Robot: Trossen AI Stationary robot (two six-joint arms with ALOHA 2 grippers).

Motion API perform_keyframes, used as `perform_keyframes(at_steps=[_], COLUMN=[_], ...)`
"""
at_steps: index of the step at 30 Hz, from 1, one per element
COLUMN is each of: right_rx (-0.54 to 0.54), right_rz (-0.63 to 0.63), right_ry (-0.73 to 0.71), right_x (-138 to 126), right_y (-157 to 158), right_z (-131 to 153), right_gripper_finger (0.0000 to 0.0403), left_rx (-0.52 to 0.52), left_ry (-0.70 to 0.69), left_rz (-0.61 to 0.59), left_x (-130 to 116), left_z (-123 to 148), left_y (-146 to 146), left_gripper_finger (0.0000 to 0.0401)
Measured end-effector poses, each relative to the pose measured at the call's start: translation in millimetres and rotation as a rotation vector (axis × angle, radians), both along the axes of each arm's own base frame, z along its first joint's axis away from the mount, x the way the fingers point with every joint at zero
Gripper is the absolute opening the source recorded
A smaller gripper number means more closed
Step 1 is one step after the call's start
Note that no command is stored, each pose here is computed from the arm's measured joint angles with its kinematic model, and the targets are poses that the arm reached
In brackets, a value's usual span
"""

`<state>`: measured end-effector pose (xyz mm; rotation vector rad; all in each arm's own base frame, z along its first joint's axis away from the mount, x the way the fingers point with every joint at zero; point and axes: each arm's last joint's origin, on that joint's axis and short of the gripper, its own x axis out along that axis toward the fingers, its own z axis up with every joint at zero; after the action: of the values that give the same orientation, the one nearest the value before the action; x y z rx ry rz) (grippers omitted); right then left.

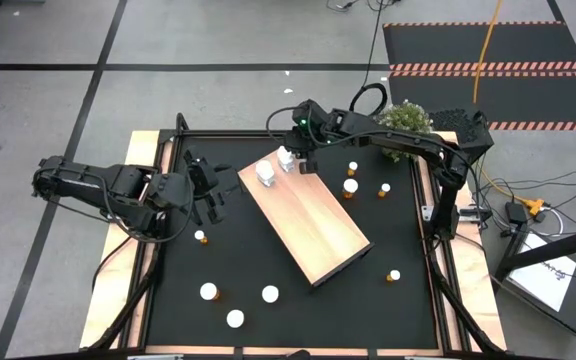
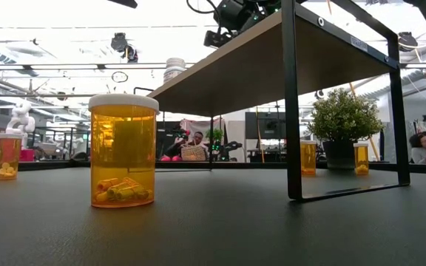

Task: Pick and place medicine bottles onto shelf by color
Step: Put the top white pill bottle on the shelf aligned with the other white pill bottle, then put the orange capsule bottle on the shelf

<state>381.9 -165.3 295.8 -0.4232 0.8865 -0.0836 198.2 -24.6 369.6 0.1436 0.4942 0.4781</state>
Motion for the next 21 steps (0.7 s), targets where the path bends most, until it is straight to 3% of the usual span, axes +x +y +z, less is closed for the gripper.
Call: perform_keyframes(at_steps=[6, 11, 16, 21], right_rx=[-0.004, -0.006, 0.002, 0.123], right_rz=[-0.004, -0.037, -0.144, -0.222], right_ry=[-0.005, -0.034, -0.039, -0.051], right_x=[-3, -16, -44, -79], right_y=[1, 8, 28, 60], right_z=[5, 26, 58, 87], right_gripper_finger=[0.0105, 0.0105, 0.0105, 0.0105], left_rx=[0.0, -0.001, -0.004, -0.025], left_ry=[0.0, -0.001, 0.0, 0.005], left_rz=[0.0, 0.0, -0.004, -0.034], left_x=[0, 0, 0, 1], left_z=[0, 0, 0, -1], left_y=[0, 0, 0, -1], left_gripper_finger=[0.0248, 0.0248, 0.0248, 0.0248])
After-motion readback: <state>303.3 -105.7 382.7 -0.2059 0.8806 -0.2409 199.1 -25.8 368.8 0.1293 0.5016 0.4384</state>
